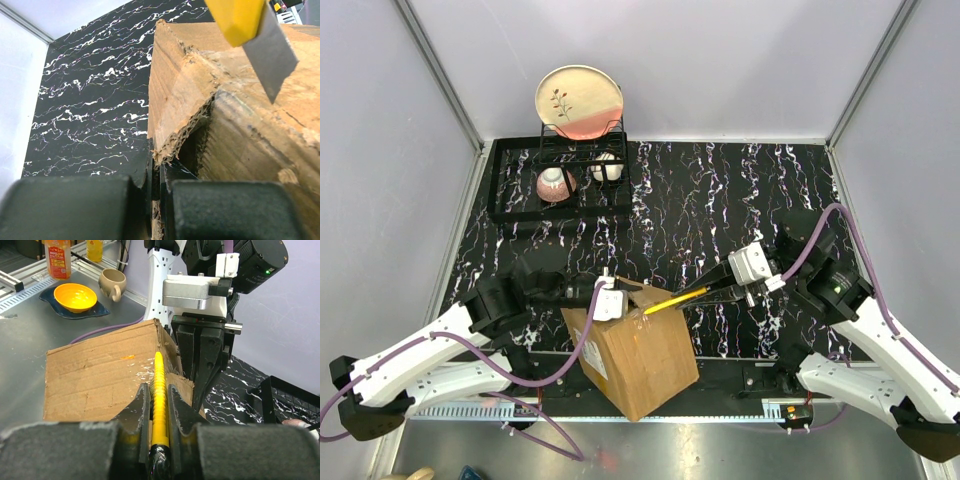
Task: Unpack the express box
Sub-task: Cut the express box at the center of the board.
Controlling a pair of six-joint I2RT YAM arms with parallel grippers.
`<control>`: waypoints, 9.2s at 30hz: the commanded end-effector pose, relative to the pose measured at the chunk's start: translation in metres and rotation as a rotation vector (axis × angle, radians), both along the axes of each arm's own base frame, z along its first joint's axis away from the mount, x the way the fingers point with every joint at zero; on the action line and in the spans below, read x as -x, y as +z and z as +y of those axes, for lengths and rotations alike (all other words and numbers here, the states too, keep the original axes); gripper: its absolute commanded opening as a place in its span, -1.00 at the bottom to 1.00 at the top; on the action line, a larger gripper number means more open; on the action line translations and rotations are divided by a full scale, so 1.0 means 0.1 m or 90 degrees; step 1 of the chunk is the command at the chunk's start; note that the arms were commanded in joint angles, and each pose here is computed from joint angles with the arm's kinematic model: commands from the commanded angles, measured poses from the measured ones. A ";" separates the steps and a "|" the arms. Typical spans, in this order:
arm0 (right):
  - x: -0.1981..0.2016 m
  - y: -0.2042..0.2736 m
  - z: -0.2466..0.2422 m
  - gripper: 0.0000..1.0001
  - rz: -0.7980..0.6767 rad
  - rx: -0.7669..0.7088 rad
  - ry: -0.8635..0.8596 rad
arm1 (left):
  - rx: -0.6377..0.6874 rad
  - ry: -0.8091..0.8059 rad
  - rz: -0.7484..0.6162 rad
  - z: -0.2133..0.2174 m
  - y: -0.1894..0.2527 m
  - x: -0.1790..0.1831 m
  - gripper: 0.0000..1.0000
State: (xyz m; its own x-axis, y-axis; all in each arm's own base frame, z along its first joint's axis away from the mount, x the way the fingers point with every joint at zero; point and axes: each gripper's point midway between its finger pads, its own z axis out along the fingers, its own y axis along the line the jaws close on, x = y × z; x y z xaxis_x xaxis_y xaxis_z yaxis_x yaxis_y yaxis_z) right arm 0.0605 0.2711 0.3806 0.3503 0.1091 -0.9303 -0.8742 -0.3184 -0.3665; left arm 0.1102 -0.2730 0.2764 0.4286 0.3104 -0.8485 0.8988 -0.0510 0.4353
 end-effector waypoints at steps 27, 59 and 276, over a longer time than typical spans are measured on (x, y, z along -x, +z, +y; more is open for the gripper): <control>-0.05 -0.19 0.22 -1.00 -0.040 0.074 -0.048 | 0.146 -0.040 0.025 -0.11 0.78 0.12 -1.00; -0.23 -0.49 -0.19 -1.00 -0.129 0.260 -0.219 | 0.131 -0.094 0.107 0.00 0.77 0.26 -1.00; 0.06 -0.63 0.13 -1.00 0.557 0.238 -0.505 | -0.433 0.598 0.386 0.50 -0.19 -1.56 -0.56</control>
State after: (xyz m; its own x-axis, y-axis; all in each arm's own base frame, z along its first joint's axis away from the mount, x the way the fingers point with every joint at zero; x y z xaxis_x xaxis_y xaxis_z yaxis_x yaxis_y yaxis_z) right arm 0.0505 0.2934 0.2996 -0.4761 -0.3034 -0.8254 -0.8474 0.4090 0.3385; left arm 0.2764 -0.2401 0.2169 -0.5605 0.7618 -0.3249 0.7708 0.6233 0.1317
